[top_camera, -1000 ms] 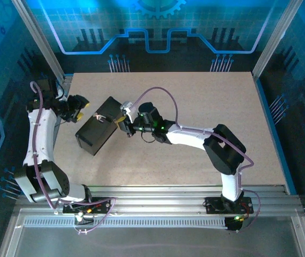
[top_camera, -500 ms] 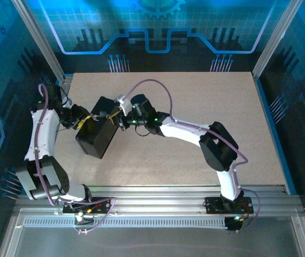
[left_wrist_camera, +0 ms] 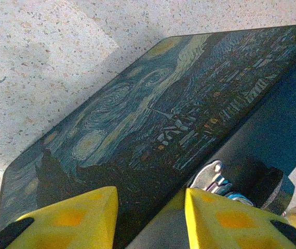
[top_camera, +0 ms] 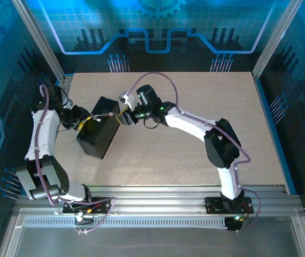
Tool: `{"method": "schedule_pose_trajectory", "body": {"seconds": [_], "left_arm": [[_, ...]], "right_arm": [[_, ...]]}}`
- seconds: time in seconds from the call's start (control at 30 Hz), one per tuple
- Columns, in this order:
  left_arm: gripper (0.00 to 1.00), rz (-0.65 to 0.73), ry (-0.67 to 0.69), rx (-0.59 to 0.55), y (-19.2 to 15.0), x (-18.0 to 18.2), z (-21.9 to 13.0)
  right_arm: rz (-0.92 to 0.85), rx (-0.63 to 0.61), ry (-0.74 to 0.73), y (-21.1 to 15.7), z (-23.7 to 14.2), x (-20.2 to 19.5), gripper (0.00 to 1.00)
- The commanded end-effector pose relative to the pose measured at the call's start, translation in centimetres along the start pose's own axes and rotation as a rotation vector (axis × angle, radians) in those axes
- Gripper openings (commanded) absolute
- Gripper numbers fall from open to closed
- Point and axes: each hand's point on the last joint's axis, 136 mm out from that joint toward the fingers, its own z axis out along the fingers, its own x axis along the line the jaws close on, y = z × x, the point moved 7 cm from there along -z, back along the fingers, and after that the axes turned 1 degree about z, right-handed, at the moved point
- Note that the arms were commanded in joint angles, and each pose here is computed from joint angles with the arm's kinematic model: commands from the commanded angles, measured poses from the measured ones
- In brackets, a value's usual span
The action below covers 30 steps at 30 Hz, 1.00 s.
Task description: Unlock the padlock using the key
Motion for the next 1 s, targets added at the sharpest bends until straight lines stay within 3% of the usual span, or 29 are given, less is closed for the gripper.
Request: {"method": "schedule_pose_trajectory", "body": {"seconds": [0.0,0.17,0.3,0.57,0.97], "left_arm": [[0.38,0.005,-0.011,0.067,-1.0,0.2,0.8],[0.38,0.01,-0.019,0.076,-1.2,0.0,0.9],[0.38,0.036,-0.027,0.098,-1.5,-0.7,1.4],[0.38,0.061,-0.029,0.137,-1.9,-1.2,2.6],[0.37,0.108,-0.042,0.173,-2.3,-2.8,3.7]], "right_arm": [[-0.071,0.014,0.057,1.7,-0.3,0.7,0.33],[-0.12,0.065,0.102,3.5,0.9,0.4,0.38],[-0.219,0.084,0.111,4.0,1.8,-0.1,0.49],[-0.402,0.109,0.127,3.0,2.2,-1.2,0.54],[-0.465,0.092,0.179,3.2,1.9,-1.7,0.56]]}}
